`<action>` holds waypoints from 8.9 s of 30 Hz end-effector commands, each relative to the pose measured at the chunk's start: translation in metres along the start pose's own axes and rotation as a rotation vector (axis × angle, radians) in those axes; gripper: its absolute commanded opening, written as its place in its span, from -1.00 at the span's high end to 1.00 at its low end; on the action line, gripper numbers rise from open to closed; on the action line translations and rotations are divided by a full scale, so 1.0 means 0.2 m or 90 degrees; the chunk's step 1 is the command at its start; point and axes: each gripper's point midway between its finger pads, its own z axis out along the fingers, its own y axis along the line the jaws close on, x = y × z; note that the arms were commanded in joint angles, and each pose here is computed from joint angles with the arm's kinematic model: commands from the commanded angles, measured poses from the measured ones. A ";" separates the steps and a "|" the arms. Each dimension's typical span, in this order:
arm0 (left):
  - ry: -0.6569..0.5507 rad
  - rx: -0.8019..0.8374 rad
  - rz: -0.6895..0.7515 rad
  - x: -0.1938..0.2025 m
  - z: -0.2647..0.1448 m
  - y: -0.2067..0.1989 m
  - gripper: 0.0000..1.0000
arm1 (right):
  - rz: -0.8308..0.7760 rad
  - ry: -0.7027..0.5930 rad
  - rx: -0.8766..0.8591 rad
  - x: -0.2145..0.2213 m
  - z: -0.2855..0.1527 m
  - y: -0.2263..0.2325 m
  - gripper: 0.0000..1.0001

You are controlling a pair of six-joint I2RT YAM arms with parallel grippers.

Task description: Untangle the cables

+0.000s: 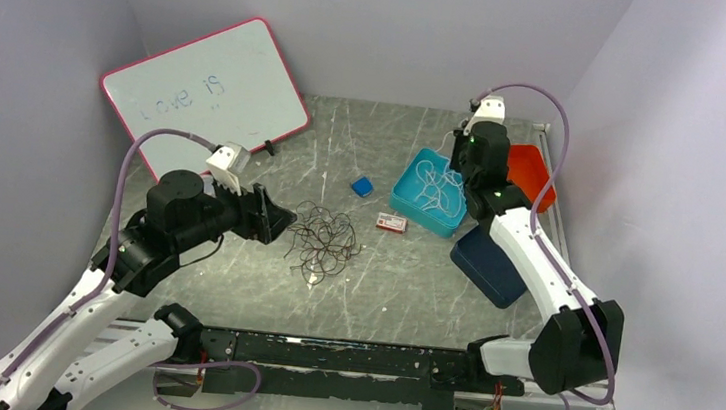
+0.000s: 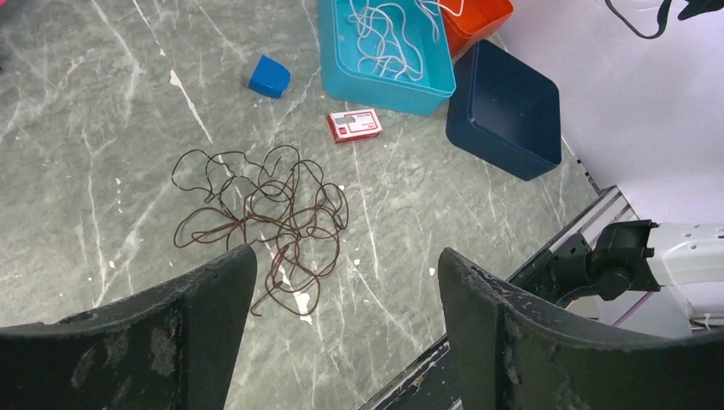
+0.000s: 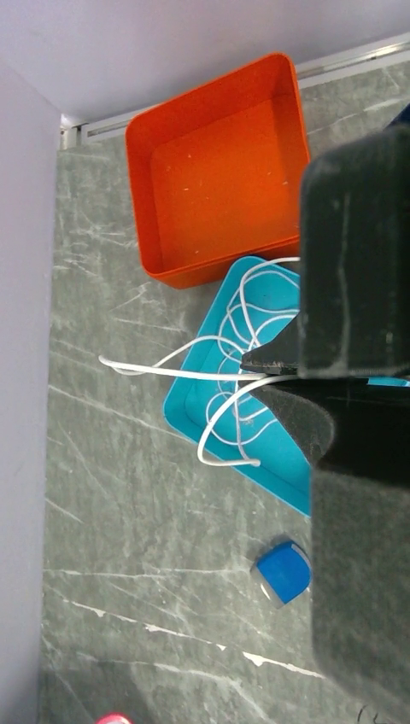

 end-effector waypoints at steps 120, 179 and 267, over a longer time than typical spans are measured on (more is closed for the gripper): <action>0.242 -0.083 -0.017 0.79 0.53 0.33 0.86 | 0.160 0.198 -0.354 0.72 -0.57 0.60 -0.34; -0.028 0.208 0.175 -0.34 0.06 -0.43 0.86 | 0.115 -0.352 -0.703 0.01 -0.79 1.55 0.10; -0.496 0.050 0.306 -1.69 -0.52 -0.71 0.86 | -0.010 0.047 -0.651 0.99 -0.71 1.36 -0.31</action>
